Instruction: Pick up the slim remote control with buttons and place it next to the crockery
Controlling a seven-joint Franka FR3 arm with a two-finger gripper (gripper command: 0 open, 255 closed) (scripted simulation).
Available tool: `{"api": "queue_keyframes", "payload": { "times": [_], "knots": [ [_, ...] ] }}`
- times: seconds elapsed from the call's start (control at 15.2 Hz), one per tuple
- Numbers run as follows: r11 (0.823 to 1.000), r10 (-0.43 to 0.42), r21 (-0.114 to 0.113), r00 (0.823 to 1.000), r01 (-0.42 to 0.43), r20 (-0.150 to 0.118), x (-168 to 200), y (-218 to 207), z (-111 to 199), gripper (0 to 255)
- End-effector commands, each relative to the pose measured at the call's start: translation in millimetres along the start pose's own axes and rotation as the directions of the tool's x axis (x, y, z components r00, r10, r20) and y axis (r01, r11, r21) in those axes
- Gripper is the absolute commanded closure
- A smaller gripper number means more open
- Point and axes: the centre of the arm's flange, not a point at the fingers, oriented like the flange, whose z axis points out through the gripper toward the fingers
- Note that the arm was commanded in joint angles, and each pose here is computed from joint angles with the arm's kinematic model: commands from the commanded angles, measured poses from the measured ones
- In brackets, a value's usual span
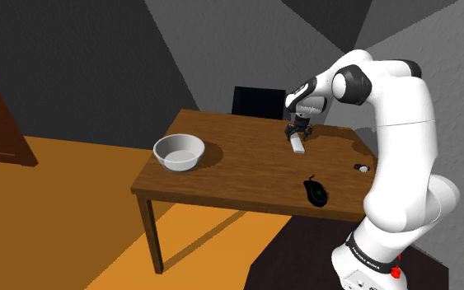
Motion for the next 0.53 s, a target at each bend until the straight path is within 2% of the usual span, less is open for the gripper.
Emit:
{"api": "queue_keyframes", "payload": {
  "times": [0.0,0.13,0.2,0.46],
  "knots": [
    [1.000,0.000,0.000,1.000,0.000,0.000,0.0,0.2,0.2,0],
    [1.000,0.000,0.000,1.000,0.000,0.000,0.0,0.1,0.2,0],
    [1.000,0.000,0.000,1.000,0.000,0.000,0.0,0.1,0.2,255],
    [1.000,0.000,0.000,1.000,0.000,0.000,0.0,0.1,0.0,255]
  ]
}}
